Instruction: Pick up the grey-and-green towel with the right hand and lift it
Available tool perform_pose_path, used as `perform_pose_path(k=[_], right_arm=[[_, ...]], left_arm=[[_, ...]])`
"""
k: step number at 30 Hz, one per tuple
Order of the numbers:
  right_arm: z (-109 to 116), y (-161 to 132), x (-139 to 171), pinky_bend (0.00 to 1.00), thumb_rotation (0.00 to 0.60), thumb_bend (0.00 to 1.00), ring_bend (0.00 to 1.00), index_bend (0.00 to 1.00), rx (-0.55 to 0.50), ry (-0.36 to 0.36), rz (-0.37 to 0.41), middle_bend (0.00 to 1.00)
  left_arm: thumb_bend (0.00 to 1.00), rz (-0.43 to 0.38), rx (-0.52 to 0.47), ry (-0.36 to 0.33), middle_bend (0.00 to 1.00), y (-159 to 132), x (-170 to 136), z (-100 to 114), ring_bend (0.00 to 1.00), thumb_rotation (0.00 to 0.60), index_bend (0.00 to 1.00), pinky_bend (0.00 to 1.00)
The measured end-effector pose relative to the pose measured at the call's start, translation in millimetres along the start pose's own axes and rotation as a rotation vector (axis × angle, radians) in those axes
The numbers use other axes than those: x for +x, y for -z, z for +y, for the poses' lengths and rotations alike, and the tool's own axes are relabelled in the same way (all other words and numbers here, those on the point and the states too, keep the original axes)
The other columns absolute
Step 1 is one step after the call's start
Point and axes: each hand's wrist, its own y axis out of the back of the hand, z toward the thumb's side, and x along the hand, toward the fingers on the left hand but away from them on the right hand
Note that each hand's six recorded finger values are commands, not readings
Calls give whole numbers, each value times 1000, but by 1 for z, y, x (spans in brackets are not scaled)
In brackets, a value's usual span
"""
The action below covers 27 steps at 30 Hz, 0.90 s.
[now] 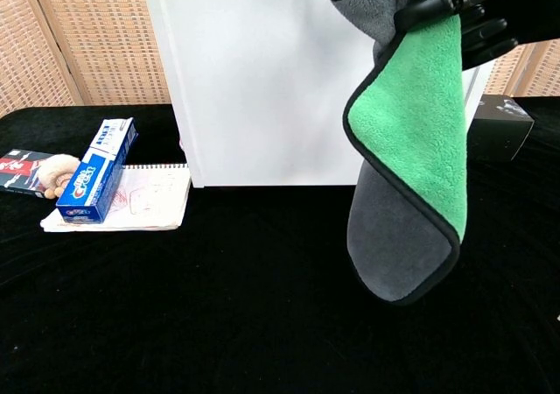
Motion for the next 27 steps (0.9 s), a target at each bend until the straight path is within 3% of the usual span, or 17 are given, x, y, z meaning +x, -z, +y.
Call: perform_pose_path(k=[11, 27], right_arm=[[16, 6, -9, 1000, 600, 721, 1000, 785, -166, -34, -49, 1000], [24, 11, -10, 1000, 600, 721, 1000, 785, -200, -40, -54, 1000]], left_arm=[[0, 5, 5, 3, 0, 0, 1, -1, 0, 600, 0, 0], [0, 8, 5, 0, 0, 1, 2, -1, 0, 600, 0, 0]])
